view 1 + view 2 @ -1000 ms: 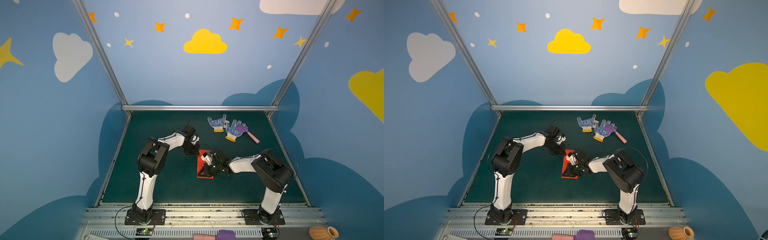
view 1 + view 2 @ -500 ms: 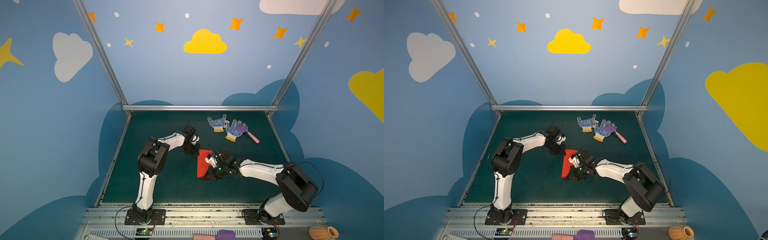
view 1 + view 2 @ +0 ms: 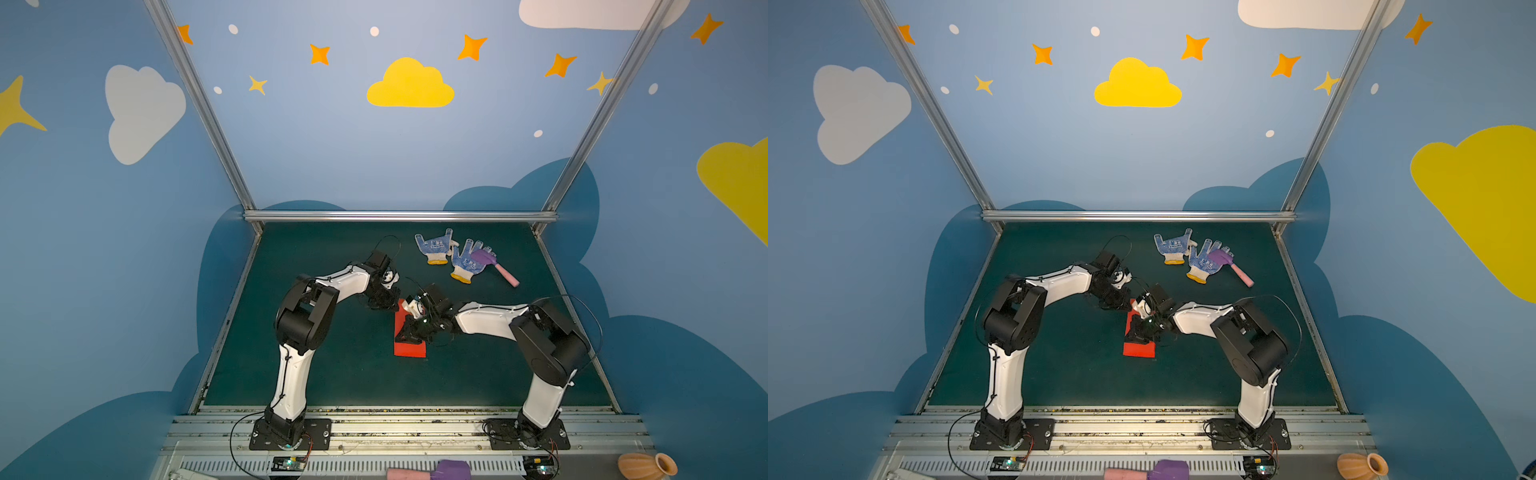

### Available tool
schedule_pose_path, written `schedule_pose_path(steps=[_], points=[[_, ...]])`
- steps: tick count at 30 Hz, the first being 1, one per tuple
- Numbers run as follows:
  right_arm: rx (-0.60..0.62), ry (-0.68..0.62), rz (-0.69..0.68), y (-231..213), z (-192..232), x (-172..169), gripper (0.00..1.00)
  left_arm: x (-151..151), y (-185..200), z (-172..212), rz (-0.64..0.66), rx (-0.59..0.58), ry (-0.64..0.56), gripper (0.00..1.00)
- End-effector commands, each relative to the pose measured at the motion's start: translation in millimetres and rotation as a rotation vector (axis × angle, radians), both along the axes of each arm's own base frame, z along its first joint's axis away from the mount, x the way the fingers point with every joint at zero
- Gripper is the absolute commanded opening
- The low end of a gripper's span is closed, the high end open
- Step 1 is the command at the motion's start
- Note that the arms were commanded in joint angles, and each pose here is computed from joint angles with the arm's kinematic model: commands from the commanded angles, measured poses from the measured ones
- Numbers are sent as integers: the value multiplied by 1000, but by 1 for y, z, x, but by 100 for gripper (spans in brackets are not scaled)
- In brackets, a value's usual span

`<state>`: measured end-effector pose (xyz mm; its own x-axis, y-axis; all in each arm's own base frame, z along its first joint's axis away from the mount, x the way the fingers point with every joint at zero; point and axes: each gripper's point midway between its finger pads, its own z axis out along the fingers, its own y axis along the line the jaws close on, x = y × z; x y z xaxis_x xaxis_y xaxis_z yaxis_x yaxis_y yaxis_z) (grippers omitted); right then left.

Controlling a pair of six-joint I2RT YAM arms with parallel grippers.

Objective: Fold a paper plane with a square sheet of paper (fold left side to right side)

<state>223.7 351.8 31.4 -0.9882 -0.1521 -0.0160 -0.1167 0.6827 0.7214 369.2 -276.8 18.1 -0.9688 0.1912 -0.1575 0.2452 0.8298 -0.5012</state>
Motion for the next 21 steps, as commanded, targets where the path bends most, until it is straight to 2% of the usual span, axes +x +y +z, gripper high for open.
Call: schedule_pose_path(steps=[1, 10, 21], points=[[14, -1, 1, 4, -4, 5, 0, -18, 11, -14, -14, 64, 48, 3], [-52, 74, -10, -21, -41, -18, 0, -13, 7, -11, 9, 42, 47, 3], [-82, 103, -21, -33, -55, -30, 0, 29, 22, -23, 78, 56, 51, 3]])
